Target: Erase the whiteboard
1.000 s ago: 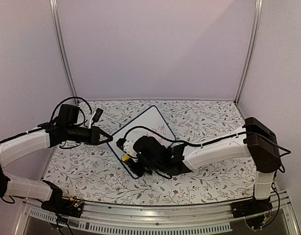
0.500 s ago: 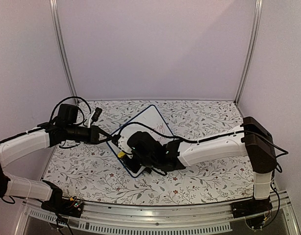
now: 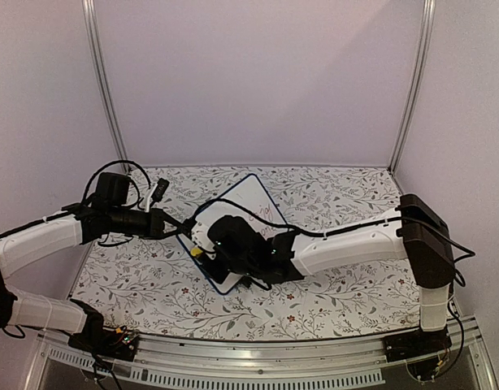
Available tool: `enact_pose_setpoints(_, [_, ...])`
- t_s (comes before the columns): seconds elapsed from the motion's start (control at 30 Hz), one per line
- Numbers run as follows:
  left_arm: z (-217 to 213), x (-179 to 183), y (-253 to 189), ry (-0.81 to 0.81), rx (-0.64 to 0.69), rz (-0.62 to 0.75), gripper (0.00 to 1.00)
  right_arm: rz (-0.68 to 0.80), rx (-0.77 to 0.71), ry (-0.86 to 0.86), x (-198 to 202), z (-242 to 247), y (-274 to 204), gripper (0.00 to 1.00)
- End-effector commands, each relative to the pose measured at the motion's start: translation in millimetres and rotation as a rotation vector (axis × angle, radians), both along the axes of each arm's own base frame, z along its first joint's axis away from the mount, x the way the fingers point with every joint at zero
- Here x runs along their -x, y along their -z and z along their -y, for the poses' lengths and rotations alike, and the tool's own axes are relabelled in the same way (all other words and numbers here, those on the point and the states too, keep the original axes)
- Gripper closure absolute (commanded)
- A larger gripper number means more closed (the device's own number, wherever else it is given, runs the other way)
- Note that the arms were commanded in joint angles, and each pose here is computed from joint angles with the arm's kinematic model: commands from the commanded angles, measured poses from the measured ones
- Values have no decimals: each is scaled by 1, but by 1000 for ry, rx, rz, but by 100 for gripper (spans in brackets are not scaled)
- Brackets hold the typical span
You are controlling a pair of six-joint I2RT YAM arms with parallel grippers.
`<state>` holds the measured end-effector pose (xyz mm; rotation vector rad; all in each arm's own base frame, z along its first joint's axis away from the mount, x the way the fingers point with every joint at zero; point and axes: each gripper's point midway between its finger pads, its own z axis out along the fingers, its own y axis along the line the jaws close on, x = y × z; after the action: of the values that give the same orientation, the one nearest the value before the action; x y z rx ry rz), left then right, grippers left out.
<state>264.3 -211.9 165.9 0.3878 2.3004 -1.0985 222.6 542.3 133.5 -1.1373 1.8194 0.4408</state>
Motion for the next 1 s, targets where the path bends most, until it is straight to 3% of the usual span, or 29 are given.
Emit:
enact_pose_setpoints(0.0, [3,2,-3,21,29,0,100,-33,101,35,4,29,41,79])
enact_pose_setpoints(0.27, [4,2,-4,24,33,-2,100,-111,88,76,15,55,58,79])
enact_pose_setpoints(0.77, [4,3,-5,24,33,1,100,-36,-44,70,-24,16,-8,78])
enact_pose_setpoints(0.97, [3,3,-6,23,32,8,100,-54,-26,68,-27,17,4,78])
